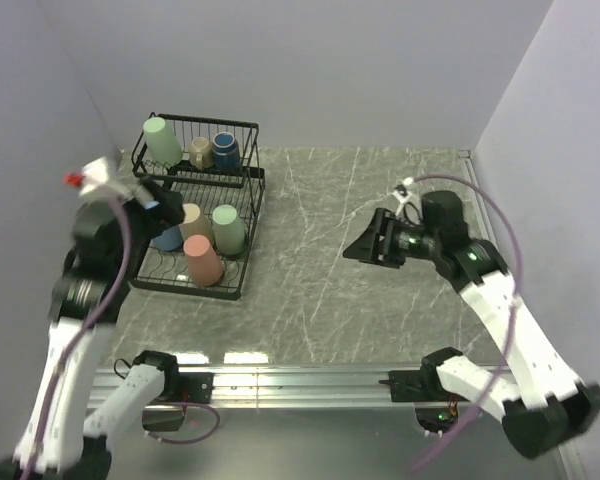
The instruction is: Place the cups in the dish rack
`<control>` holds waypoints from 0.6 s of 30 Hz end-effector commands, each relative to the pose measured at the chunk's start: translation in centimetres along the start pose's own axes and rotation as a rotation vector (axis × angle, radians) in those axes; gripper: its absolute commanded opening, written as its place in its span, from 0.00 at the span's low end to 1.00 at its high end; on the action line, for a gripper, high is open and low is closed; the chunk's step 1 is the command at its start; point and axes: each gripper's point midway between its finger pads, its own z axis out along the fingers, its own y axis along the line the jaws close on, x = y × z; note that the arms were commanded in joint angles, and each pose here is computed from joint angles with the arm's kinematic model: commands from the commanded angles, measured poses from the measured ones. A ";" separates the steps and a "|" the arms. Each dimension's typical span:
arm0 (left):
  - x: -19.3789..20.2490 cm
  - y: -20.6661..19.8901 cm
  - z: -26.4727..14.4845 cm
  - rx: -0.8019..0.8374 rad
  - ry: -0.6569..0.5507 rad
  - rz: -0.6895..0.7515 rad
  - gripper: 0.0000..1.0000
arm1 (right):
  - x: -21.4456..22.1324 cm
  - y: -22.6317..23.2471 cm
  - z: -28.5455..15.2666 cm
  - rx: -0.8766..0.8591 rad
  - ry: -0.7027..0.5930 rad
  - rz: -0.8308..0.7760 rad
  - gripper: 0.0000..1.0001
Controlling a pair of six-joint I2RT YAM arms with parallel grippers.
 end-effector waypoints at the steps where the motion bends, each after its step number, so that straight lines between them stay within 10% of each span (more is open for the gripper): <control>1: -6.0 -0.8 -3.7 0.114 -0.368 -0.170 0.99 | -1.1 2.7 -4.6 -0.042 -0.214 -0.075 0.66; 8: -2.9 5.3 -2.9 -0.113 -0.445 -0.143 0.99 | -0.6 4.0 -9.4 -0.122 -0.466 -0.090 0.73; 18: 2.8 9.0 2.4 -0.242 -0.406 -0.027 0.99 | 1.9 3.1 -10.9 -0.109 -0.461 -0.097 0.74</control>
